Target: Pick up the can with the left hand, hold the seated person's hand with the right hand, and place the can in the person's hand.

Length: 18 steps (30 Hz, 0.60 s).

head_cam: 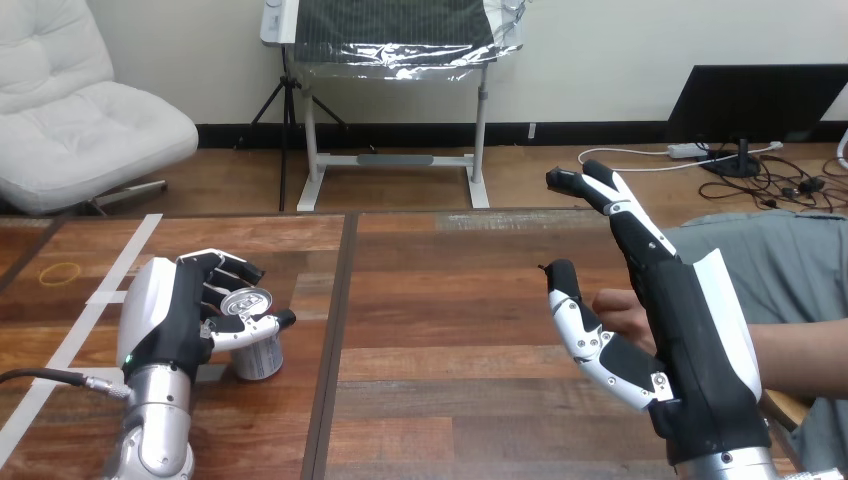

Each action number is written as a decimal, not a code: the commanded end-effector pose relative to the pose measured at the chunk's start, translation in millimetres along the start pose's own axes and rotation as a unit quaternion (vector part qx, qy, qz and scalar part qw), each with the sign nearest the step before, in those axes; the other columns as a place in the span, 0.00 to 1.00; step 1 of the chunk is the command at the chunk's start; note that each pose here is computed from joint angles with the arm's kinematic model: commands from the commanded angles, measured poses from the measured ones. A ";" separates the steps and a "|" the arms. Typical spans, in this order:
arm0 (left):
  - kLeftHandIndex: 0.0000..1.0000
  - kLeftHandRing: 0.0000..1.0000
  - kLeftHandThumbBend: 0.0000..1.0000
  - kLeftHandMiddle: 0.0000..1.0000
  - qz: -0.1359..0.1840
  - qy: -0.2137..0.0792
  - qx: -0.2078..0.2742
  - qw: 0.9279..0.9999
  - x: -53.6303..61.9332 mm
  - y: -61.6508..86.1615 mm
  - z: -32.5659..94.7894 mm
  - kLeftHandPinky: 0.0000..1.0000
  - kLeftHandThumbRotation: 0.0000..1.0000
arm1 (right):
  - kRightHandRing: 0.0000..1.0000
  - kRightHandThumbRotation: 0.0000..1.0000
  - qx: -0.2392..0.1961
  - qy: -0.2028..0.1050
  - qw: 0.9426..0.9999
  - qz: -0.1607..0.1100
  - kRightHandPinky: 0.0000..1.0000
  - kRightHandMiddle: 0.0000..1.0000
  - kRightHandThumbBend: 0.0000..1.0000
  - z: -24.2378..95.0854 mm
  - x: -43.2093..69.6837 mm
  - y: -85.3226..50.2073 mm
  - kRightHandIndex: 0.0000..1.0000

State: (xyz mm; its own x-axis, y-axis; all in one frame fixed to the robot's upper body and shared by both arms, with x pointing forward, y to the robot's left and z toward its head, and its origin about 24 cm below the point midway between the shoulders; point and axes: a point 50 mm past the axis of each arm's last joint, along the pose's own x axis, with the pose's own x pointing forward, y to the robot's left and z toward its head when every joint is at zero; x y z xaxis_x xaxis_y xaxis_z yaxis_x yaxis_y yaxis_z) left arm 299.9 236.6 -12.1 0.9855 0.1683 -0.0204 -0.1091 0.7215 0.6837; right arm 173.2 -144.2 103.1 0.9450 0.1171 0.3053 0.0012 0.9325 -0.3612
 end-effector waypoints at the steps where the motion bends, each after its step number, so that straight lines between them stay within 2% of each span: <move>1: 0.53 0.49 0.71 0.53 0.011 -0.023 0.009 1.000 1.9 4.7 3.8 0.46 0.00 | 1.00 0.00 0.000 -0.058 0.998 -0.012 1.00 0.96 0.18 18.9 9.5 -6.9 0.84; 18: 0.53 0.47 0.70 0.52 0.038 -0.054 -0.024 0.997 -0.7 4.0 11.1 0.44 0.00 | 1.00 0.00 -0.001 -0.057 0.998 -0.013 1.00 0.96 0.18 18.3 9.3 -7.7 0.84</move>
State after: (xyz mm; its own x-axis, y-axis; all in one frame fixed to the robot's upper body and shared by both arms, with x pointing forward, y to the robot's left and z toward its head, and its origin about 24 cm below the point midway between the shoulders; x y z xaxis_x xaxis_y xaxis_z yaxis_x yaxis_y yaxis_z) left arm 290.2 235.4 -16.1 0.9861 0.1635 0.0282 -0.1401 0.7295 0.6695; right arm 173.2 -144.6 103.0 0.9453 0.1198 0.3035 -0.0016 0.9319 -0.3628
